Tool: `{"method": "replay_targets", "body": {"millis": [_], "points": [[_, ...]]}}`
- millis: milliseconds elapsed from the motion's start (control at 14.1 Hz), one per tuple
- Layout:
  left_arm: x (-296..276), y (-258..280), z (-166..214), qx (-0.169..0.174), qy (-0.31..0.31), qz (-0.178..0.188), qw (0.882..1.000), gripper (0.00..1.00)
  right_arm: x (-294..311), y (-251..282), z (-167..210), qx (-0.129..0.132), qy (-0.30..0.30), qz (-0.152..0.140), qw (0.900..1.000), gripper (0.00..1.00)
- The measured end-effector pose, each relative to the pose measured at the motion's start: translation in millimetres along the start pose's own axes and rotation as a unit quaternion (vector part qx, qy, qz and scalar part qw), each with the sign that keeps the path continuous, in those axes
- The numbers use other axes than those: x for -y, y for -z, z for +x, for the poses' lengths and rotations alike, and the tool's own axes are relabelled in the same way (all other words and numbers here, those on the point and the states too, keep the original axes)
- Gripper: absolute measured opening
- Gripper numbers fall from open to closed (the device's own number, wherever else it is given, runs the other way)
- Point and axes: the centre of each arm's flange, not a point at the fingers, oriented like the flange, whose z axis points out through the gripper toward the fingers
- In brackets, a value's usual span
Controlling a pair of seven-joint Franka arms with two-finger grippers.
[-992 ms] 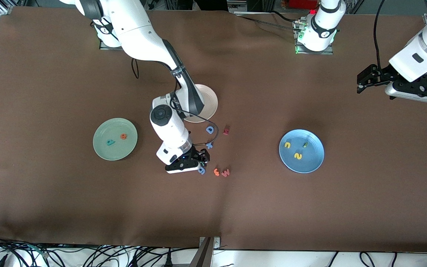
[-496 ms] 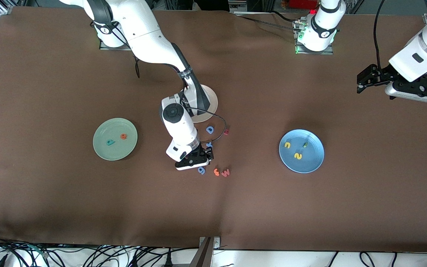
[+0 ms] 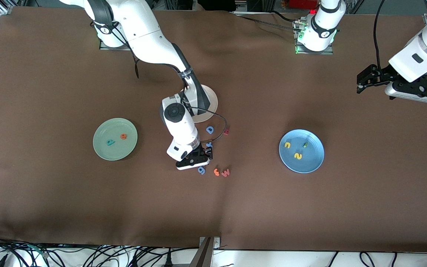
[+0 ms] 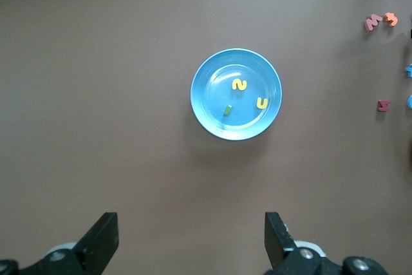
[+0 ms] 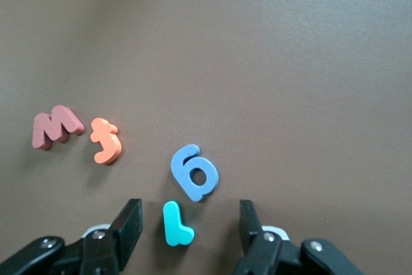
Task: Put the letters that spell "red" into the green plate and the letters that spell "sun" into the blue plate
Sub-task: 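Grasp the cyan L with the right gripper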
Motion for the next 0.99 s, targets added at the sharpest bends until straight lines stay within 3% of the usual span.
{"method": "replay_targets", "body": {"millis": [283, 425, 567, 638, 779, 850, 992], "points": [[3.5, 0.0, -0.3, 0.000, 0.003, 0.000, 1.000, 1.00, 1.0, 0.1, -0.9, -0.003, 0.004, -0.002, 1.000, 0.66], [6.8, 0.0, -0.7, 0.000, 0.006, 0.000, 1.000, 1.00, -0.8, 0.0, -0.5, -0.003, 0.006, -0.005, 1.000, 0.48], [7.4, 0.0, -0.7, 0.000, 0.006, 0.000, 1.000, 1.00, -1.4, -0.8, -1.3, -0.004, 0.011, -0.009, 1.000, 0.43], [7.4, -0.1, -0.7, 0.000, 0.006, 0.000, 1.000, 1.00, -0.6, -0.5, -1.5, -0.005, 0.013, -0.009, 1.000, 0.31], [7.5, -0.5, -0.5, 0.000, 0.006, 0.000, 1.000, 1.00, 2.0, -0.3, -2.6, -0.007, 0.016, -0.009, 1.000, 0.26], [7.5, -0.9, -0.3, 0.001, 0.006, 0.000, 1.000, 1.00, 3.5, 0.4, -2.6, -0.008, 0.017, -0.009, 1.000, 0.17], [7.6, -1.5, 0.0, 0.001, 0.006, 0.000, 1.000, 1.00, 4.8, 1.7, -2.3, -0.010, 0.018, -0.008, 1.000, 0.11]]}}
